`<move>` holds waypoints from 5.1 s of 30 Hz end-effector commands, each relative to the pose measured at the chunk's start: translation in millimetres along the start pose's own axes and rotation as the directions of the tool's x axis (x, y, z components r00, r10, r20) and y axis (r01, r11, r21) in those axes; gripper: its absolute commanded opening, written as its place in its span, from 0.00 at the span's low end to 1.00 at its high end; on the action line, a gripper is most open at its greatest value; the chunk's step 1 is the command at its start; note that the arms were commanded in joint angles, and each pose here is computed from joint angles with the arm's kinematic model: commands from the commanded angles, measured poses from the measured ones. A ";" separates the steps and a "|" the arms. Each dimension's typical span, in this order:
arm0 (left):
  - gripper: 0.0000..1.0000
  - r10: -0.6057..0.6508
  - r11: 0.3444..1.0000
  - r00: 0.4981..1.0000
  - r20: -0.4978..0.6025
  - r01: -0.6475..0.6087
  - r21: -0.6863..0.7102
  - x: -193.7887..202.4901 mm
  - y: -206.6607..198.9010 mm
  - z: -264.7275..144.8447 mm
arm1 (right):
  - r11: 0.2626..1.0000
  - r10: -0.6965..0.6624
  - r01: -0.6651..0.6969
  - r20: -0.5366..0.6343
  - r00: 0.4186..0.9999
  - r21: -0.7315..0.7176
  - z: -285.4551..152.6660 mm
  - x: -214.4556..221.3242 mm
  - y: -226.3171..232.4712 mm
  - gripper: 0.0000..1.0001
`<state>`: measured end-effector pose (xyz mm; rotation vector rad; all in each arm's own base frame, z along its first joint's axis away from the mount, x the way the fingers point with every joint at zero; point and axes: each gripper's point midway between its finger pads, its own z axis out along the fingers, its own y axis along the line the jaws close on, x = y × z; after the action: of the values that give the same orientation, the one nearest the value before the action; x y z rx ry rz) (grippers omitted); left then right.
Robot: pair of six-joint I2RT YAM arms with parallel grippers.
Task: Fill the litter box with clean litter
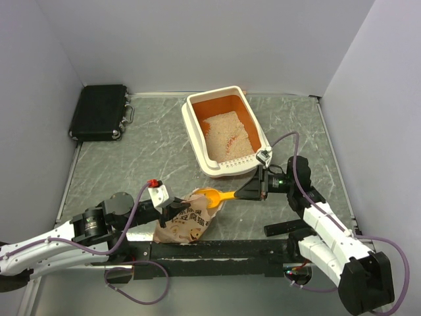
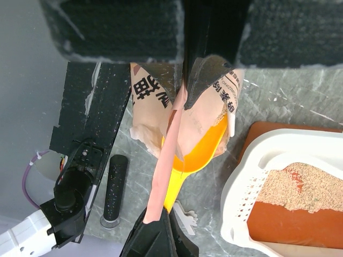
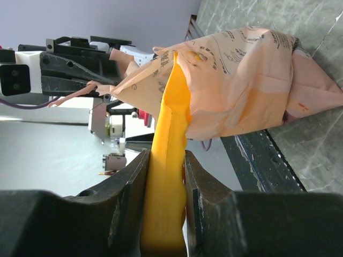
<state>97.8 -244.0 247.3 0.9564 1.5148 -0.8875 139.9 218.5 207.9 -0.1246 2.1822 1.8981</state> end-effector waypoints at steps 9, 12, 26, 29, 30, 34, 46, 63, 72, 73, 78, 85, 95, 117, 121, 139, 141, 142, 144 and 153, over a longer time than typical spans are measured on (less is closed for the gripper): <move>0.01 -0.003 1.000 0.999 0.047 0.003 -0.006 -9.8 1.1 -0.5 | 0.993 -0.041 0.048 0.067 0.997 -0.104 -11.6 -0.2 16.7 0.00; 0.01 -0.003 1.000 0.999 0.045 0.004 -0.008 -9.5 1.7 -0.2 | 0.993 0.004 0.005 0.074 0.997 -0.118 -12.2 3.4 13.5 0.00; 0.01 -0.003 1.000 0.997 0.073 0.004 -0.008 -14.4 2.4 -3.7 | 0.975 0.064 -0.034 0.135 0.989 -0.217 -14.3 6.8 11.4 0.00; 0.01 -0.002 1.000 0.998 0.068 0.002 -0.007 -13.4 2.4 -2.9 | 0.974 0.060 -0.027 0.138 0.989 -0.227 -15.2 8.3 12.8 0.00; 0.01 -0.002 1.000 0.998 0.067 0.002 -0.004 -13.0 1.7 -2.6 | 0.972 0.068 -0.035 0.139 0.988 -0.232 -15.6 8.7 13.5 0.00; 0.01 -0.002 1.000 0.998 0.070 0.003 -0.010 -13.8 3.1 -2.5 | 0.968 0.036 0.003 0.149 0.988 -0.250 -18.1 6.9 27.0 0.00; 0.01 -0.002 0.999 0.994 0.107 0.006 -0.043 -21.6 9.3 -8.0 | 0.980 0.005 0.031 0.181 0.983 -0.196 -21.0 5.1 37.9 0.00; 0.01 0.004 0.997 0.990 0.143 0.007 -0.075 -28.6 15.5 -14.3 | 0.987 0.057 -0.003 0.333 0.941 -0.163 -28.4 -10.4 28.5 0.00; 0.01 0.004 0.997 0.990 0.141 0.008 -0.080 -28.3 16.5 -14.4 | 0.987 0.059 0.015 0.451 0.891 -0.158 -36.8 -28.4 34.5 0.00; 0.01 0.004 0.997 0.990 0.141 0.008 -0.079 -28.2 16.2 -14.7 | 0.987 0.062 0.015 0.465 0.883 -0.160 -37.4 -30.6 33.5 0.00; 0.01 0.007 0.997 0.990 0.142 0.004 -0.076 -28.1 15.8 -15.0 | 0.985 0.087 0.014 0.564 0.821 -0.173 -43.5 -50.6 29.5 0.00; 0.01 0.008 0.997 0.991 0.135 0.002 -0.075 -26.5 15.8 -13.9 | 0.991 0.064 0.042 0.713 0.699 -0.129 -56.3 -81.7 15.0 0.00; 0.01 0.008 0.996 0.990 0.141 0.004 -0.084 -28.3 17.6 -14.8 | 0.995 -0.083 -0.007 0.851 0.519 0.101 -77.9 -130.8 -15.2 0.00; 0.01 0.001 0.995 0.990 0.142 0.013 -0.095 -29.7 19.5 -15.4 | 0.495 -0.521 0.077 0.225 0.823 0.865 -62.1 -214.2 -55.5 0.00; 0.01 -0.001 0.996 0.991 0.136 0.014 -0.093 -29.0 19.4 -13.5 | 0.340 -0.573 0.163 0.066 0.817 0.926 -51.9 -220.1 -39.3 0.00; 0.01 0.001 0.996 0.991 0.137 0.012 -0.092 -28.9 19.6 -13.9 | 0.322 -0.688 0.488 -0.154 0.710 0.811 -16.5 -149.5 64.9 0.00; 0.01 0.001 0.996 0.991 0.136 0.012 -0.091 -28.9 19.3 -13.8 | 0.382 -0.663 0.527 -0.171 0.728 0.760 -20.1 -126.5 76.7 0.00; 0.01 0.004 0.996 0.991 0.137 0.009 -0.092 -29.3 19.7 -13.8 | 0.446 -0.641 0.560 -0.188 0.744 0.698 -13.2 -110.2 83.8 0.00; 0.01 0.005 0.996 0.991 0.137 0.007 -0.090 -29.3 19.2 -13.7 | 0.489 -0.610 0.576 -0.215 0.763 0.655 -22.7 -86.4 95.2 0.00; 0.01 0.004 0.995 0.990 0.138 0.010 -0.103 -29.1 21.6 -13.5 | 0.659 -0.519 0.589 -0.283 0.806 0.468 -48.4 -10.7 142.0 0.00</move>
<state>111.0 -226.9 254.1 0.8585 1.4907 -0.8357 160.6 190.4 348.8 -0.6420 2.2116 0.7304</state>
